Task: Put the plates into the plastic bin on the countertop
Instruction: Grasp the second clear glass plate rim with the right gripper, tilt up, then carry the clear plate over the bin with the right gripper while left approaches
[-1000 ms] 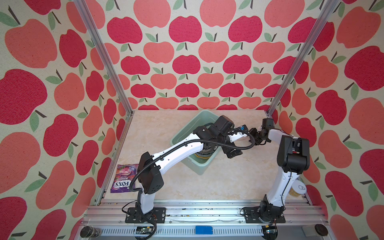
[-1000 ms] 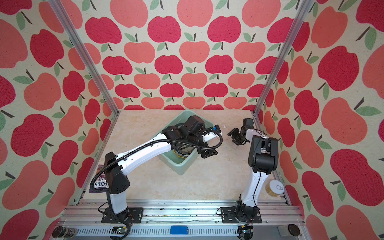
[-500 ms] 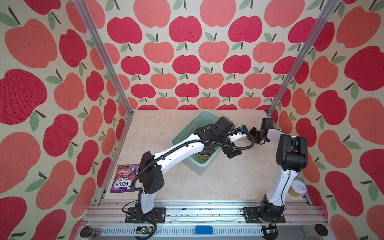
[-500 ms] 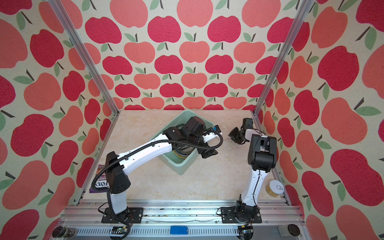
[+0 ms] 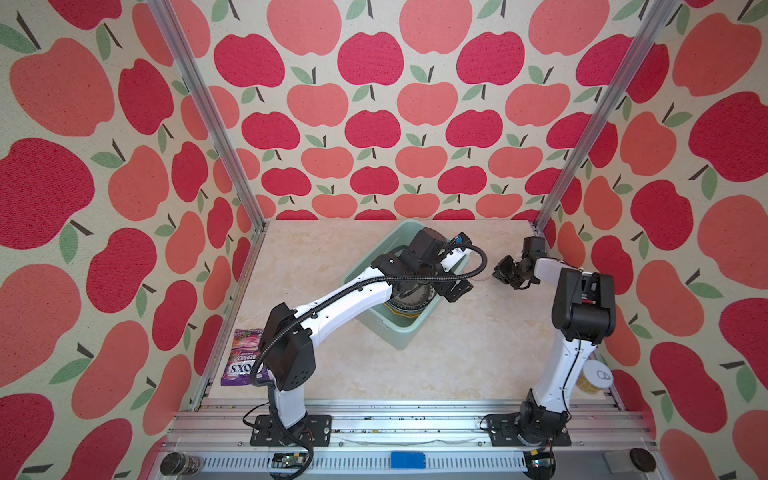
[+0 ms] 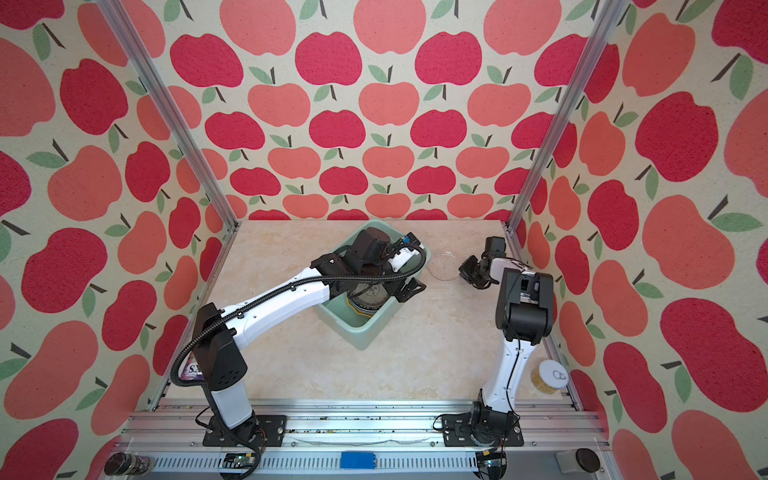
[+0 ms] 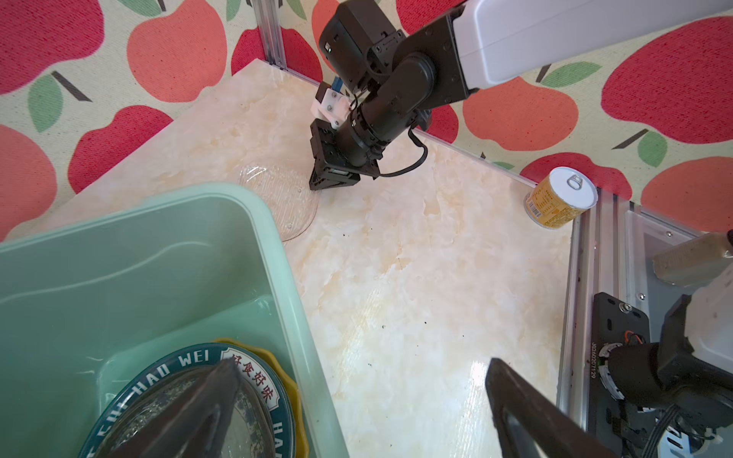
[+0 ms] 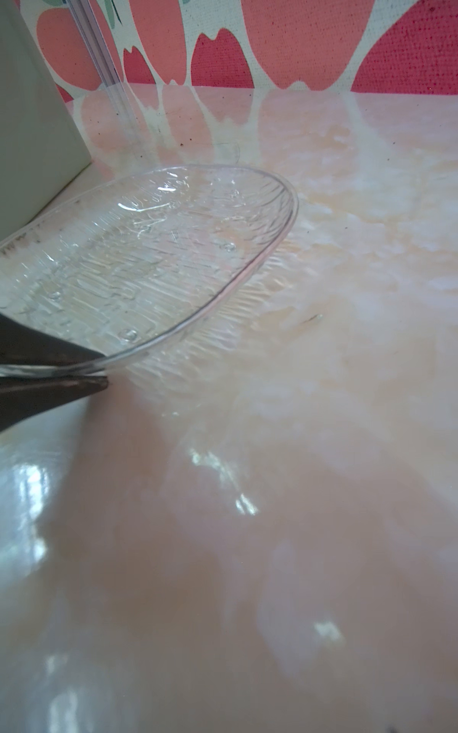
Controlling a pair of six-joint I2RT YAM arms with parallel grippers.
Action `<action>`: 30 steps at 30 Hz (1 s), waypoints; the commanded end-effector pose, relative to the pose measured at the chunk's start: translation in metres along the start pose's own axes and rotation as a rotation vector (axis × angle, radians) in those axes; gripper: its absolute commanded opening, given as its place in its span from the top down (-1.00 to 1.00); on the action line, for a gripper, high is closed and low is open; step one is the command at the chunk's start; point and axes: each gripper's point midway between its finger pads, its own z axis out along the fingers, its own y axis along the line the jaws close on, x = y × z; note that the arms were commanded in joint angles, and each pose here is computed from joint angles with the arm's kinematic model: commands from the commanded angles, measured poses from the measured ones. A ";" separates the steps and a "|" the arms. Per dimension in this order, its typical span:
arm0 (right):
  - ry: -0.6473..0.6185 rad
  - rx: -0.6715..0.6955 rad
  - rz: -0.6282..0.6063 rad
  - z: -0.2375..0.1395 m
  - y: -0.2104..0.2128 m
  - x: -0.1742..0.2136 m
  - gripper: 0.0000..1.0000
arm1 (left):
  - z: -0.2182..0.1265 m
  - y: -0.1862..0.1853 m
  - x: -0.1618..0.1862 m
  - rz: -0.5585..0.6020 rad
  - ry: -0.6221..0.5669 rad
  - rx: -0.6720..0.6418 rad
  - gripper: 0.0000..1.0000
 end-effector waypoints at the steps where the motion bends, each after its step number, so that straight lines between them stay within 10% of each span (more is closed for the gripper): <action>1: -0.007 0.023 -0.006 -0.006 -0.002 -0.004 0.92 | -0.014 0.002 -0.017 -0.018 -0.072 -0.023 -0.99; 15: -0.159 -0.013 0.008 -0.088 0.020 0.002 1.00 | -0.053 0.037 -0.037 -0.206 -0.169 -0.101 -0.99; 30: -0.335 -0.208 -0.110 -0.272 0.080 0.063 1.00 | -0.153 0.025 -0.041 -0.386 -0.184 -0.148 -0.96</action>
